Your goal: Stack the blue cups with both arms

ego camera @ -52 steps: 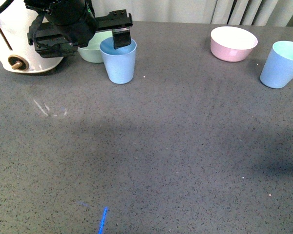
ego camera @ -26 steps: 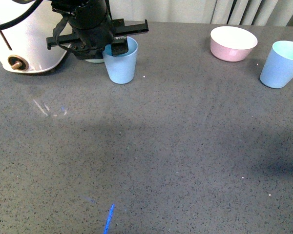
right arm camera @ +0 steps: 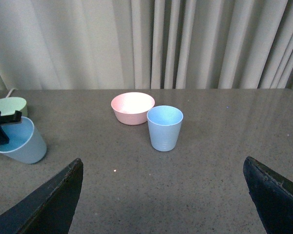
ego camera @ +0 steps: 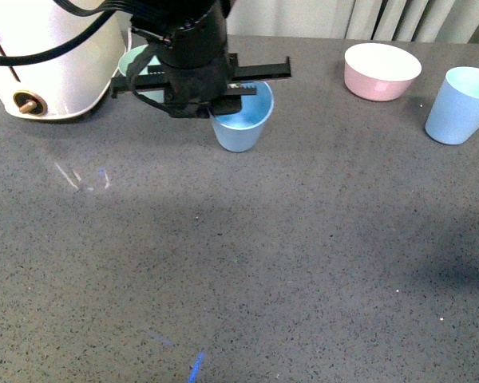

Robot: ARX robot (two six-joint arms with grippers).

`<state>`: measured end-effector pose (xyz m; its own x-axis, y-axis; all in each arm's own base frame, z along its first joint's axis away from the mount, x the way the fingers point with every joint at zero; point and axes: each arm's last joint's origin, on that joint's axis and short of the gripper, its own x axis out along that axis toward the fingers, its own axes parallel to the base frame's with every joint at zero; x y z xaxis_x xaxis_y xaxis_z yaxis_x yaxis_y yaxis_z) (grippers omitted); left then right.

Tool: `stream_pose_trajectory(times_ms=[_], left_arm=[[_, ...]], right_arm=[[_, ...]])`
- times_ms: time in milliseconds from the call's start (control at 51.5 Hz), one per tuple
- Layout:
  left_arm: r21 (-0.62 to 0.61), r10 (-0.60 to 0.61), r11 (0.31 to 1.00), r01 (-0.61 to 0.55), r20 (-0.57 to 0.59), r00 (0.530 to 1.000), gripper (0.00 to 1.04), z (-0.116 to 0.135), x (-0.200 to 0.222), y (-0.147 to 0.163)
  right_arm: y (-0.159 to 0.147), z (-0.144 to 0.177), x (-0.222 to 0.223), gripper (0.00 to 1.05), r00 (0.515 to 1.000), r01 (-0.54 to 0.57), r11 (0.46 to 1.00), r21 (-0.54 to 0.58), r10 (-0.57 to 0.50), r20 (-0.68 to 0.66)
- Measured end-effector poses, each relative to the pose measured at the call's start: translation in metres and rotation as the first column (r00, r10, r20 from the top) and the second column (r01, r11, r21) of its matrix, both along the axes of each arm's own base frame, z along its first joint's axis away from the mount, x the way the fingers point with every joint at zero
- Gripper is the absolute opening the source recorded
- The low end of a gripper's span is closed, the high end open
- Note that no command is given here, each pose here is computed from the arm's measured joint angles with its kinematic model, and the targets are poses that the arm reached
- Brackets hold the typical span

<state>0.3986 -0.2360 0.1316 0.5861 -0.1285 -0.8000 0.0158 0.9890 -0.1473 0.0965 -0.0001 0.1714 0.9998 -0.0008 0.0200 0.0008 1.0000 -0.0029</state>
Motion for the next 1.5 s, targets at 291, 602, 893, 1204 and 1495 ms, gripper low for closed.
stream_pose_trajectory(times_ms=[291, 602, 893, 1204, 1495], left_arm=[[0.019, -0.129, 0.991, 0.129, -0.012, 0.992, 0.02, 0.000, -0.037, -0.050], [0.030, -0.171, 0.985, 0.172, -0.035, 0.985, 0.02, -0.007, -0.042, -0.071], [0.018, -0.170, 0.985, 0.170, -0.017, 0.985, 0.47, -0.005, -0.035, -0.074], [0.004, -0.144, 0.990, 0.144, 0.033, 0.989, 0.96, 0.002, -0.025, -0.063], [-0.024, -0.093, 0.995, 0.096, 0.096, 0.991, 0.96, 0.026, -0.032, -0.032]], right_arm=[[0.000, 0.000, 0.000, 0.96, 1.000, 0.000, 1.000, 0.000, 0.000, 0.000], [0.000, 0.000, 0.000, 0.96, 1.000, 0.000, 1.000, 0.000, 0.000, 0.000], [0.000, 0.000, 0.000, 0.96, 1.000, 0.000, 1.000, 0.000, 0.000, 0.000], [0.000, 0.000, 0.000, 0.96, 1.000, 0.000, 1.000, 0.000, 0.000, 0.000], [0.000, 0.000, 0.000, 0.96, 1.000, 0.000, 1.000, 0.000, 0.000, 0.000]])
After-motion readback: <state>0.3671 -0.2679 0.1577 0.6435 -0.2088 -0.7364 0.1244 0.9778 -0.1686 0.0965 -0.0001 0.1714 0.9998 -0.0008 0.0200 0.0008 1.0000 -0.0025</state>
